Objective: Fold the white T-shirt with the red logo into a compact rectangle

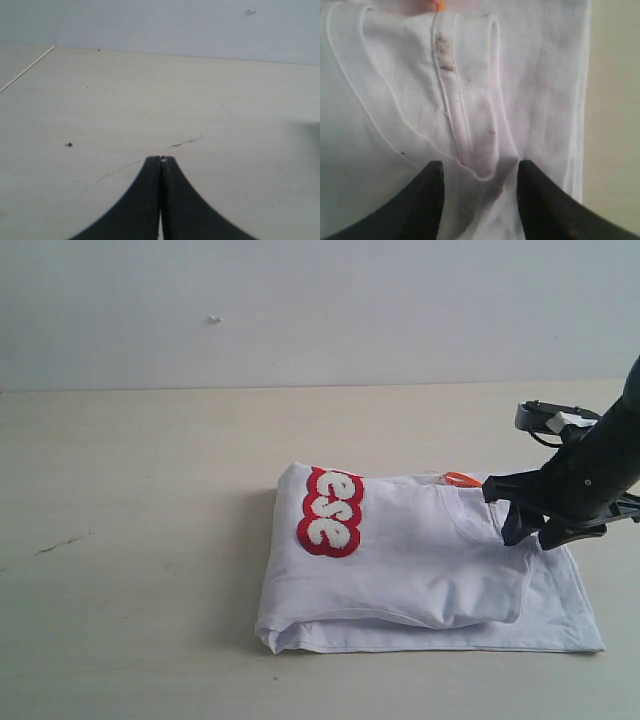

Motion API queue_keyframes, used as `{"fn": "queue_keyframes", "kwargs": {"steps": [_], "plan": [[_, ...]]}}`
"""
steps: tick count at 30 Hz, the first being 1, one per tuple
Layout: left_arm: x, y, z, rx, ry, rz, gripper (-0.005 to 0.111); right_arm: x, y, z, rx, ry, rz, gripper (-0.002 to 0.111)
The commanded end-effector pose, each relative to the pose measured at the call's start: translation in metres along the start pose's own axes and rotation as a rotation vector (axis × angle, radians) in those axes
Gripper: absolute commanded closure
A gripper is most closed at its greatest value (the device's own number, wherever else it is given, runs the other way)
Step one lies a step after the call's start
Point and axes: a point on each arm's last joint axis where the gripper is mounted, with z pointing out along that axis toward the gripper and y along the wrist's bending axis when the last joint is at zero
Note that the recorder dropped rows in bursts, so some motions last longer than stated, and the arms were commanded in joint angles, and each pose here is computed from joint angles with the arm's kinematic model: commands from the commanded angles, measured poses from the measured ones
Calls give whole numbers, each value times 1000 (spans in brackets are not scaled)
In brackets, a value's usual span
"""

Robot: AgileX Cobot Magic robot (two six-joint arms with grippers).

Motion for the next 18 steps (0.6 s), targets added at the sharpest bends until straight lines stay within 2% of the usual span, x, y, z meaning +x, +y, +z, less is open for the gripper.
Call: {"fn": "queue_keyframes", "kwargs": {"steps": [1, 10, 16, 18], "plan": [[0, -1, 0, 6, -5, -7, 107, 3, -6, 16, 11, 40, 13, 62], [0, -1, 0, 6, -5, -7, 107, -1, -3, 8, 4, 1, 20, 64], [0, -1, 0, 6, -5, -7, 107, -1, -1, 2, -8, -4, -11, 90], [0, -1, 0, 6, -5, -7, 107, 5, -3, 10, -8, 32, 0, 93]]}}
